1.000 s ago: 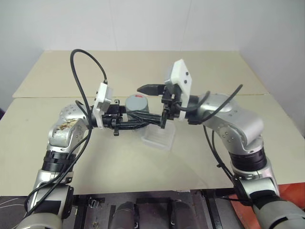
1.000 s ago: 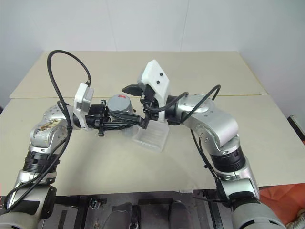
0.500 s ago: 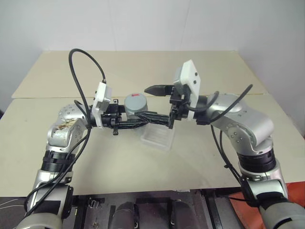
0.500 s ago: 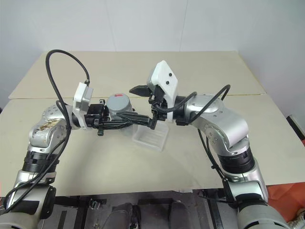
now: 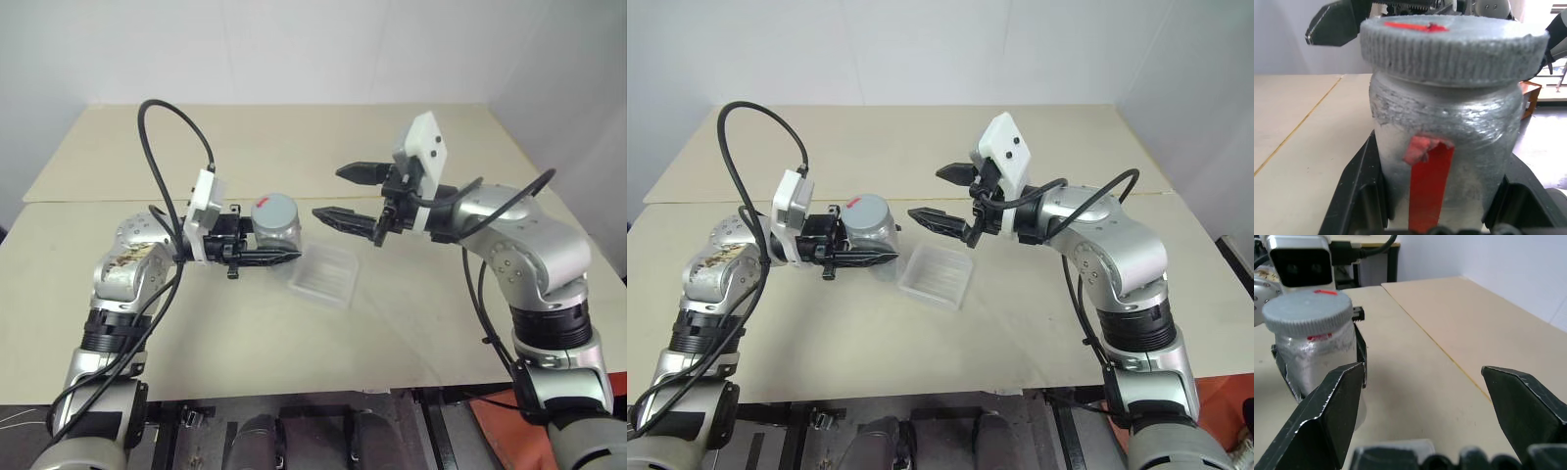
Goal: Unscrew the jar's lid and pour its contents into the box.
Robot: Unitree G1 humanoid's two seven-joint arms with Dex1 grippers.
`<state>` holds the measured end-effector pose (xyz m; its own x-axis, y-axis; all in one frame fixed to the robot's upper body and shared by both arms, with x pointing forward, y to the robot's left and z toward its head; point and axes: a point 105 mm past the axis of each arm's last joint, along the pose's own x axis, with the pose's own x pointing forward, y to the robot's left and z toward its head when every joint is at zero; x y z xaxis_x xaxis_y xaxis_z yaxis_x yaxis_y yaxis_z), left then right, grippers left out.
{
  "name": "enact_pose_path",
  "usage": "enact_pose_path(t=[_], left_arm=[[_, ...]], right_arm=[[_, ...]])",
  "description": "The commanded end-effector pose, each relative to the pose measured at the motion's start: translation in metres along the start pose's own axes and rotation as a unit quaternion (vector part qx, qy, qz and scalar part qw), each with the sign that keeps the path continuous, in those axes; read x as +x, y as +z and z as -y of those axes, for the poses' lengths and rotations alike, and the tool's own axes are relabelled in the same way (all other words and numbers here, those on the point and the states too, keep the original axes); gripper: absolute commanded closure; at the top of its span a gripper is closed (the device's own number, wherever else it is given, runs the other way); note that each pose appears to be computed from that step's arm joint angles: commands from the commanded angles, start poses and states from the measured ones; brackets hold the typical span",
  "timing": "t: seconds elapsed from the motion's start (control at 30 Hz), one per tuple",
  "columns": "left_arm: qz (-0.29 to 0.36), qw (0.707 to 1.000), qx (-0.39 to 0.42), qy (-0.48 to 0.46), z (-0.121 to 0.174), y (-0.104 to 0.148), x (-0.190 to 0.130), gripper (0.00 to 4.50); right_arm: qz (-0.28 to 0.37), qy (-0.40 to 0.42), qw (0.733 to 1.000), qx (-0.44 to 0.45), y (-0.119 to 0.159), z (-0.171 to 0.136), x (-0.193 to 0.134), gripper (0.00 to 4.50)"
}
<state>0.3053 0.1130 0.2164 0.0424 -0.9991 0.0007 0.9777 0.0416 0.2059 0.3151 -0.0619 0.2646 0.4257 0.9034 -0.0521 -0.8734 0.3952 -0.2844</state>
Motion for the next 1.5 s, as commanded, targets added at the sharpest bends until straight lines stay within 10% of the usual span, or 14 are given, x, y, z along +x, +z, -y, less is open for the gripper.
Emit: enact_pose_path(t=[0.03, 1.1, 1.3, 1.5], left_arm=[[0.013, 1.0, 0.025, -0.003, -0.001, 0.01, 0.003, 2.57], [0.009, 0.999, 0.034, -0.008, -0.001, 0.008, 0.005, 2.57], [0.007, 0.999, 0.033, -0.009, 0.001, 0.006, 0.006, 2.57], [0.006, 0.999, 0.03, -0.013, 0.003, 0.005, 0.007, 2.57]], right_arm=[[0.028, 0.025, 0.999, -0.035, 0.019, -0.013, -0.011, 0.04], [0.052, 0.09, 0.995, -0.006, 0.034, -0.051, 0.041, 0.04], [0.057, 0.092, 0.994, -0.009, 0.038, -0.053, 0.04, 1.59], [0.068, 0.095, 0.993, 0.008, 0.044, -0.05, 0.036, 1.73]])
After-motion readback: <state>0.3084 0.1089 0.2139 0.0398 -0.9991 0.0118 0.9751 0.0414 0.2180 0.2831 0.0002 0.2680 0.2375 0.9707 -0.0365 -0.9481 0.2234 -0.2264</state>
